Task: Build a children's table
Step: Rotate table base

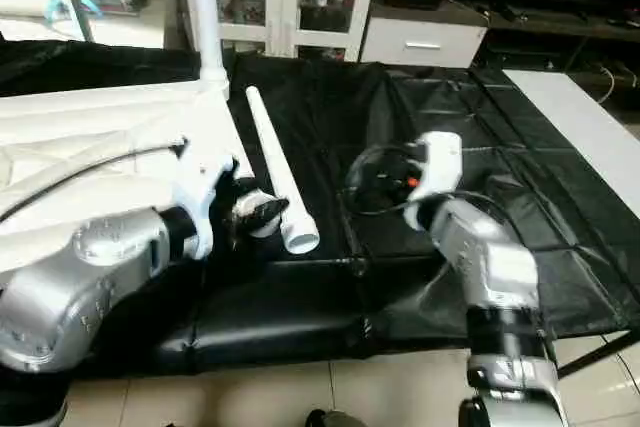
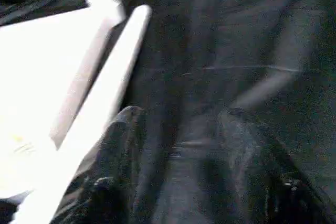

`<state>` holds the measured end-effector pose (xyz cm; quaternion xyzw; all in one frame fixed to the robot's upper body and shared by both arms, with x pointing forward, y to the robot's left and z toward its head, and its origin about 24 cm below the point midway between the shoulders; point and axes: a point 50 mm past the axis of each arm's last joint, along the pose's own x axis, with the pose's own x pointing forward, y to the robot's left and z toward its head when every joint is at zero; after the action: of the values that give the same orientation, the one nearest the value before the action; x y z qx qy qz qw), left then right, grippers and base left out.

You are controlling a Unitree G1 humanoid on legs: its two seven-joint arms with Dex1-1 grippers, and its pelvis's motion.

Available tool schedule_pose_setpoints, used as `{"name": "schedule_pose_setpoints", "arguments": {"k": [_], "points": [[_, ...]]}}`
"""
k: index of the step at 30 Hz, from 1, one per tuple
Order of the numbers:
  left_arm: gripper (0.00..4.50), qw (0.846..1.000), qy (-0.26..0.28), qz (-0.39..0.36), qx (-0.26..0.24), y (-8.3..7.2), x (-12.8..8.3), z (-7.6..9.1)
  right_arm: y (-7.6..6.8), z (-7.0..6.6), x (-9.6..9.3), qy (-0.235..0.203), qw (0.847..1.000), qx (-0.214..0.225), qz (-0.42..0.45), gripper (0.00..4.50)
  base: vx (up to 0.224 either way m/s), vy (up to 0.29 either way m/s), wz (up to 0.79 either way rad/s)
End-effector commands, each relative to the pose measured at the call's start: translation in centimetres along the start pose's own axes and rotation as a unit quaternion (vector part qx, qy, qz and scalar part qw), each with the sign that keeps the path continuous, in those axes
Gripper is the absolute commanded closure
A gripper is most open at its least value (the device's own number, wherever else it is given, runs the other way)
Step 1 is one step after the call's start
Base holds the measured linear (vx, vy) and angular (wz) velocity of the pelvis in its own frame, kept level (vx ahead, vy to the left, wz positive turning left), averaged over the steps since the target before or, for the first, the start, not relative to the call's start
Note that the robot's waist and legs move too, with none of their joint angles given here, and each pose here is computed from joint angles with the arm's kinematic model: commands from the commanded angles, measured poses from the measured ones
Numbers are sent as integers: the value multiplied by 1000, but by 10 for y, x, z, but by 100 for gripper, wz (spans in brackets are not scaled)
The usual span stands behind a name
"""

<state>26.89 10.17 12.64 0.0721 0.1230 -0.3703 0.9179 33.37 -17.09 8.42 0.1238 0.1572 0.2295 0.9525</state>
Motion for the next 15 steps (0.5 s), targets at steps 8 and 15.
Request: {"name": "schedule_pose_setpoints", "arguments": {"k": [8,15], "points": [[182,998,-32,23,42,2,-6,7,42,-4,30,47,995,-15,85,124,0,0,0],[182,994,-29,96,32,20,-14,-2,40,6,27,-7,996,-83,30,96,0,0,0]]}}
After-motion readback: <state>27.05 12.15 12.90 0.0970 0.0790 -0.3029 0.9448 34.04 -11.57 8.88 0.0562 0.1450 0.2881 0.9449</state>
